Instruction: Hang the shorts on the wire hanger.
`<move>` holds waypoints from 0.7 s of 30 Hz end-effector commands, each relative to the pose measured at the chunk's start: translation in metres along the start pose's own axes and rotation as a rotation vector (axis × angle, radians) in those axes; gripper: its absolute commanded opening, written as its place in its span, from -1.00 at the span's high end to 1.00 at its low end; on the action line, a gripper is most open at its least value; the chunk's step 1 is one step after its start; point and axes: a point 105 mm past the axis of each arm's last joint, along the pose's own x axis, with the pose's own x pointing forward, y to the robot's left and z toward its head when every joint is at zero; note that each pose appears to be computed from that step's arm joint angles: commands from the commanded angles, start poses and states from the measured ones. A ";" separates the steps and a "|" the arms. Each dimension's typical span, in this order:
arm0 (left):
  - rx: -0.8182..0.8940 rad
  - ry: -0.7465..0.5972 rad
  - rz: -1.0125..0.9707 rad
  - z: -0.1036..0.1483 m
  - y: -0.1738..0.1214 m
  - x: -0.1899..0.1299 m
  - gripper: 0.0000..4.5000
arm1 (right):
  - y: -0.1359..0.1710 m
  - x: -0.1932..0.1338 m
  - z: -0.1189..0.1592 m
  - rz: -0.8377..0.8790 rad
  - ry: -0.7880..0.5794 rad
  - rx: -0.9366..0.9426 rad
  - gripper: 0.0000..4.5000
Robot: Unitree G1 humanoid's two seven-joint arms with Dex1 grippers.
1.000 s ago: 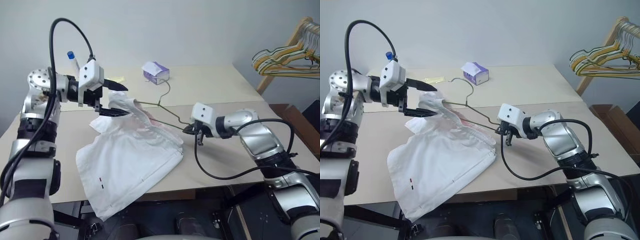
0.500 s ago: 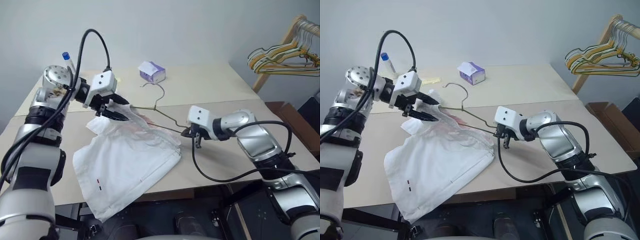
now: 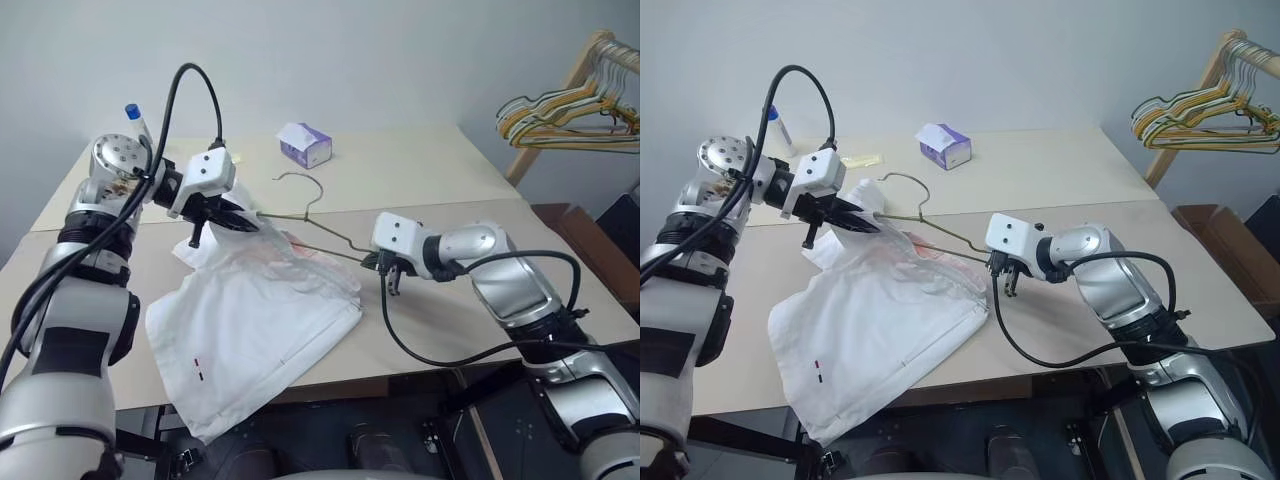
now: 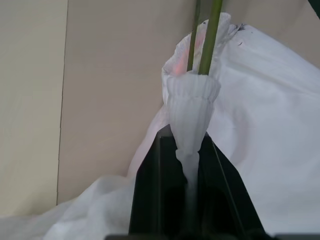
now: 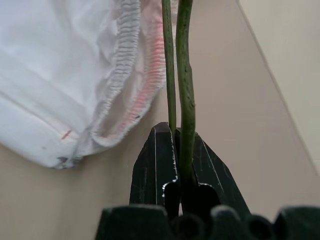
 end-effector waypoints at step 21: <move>0.062 0.000 0.219 0.022 0.032 -0.039 1.00 | -0.012 -0.054 -0.027 -0.206 -0.189 0.525 -0.72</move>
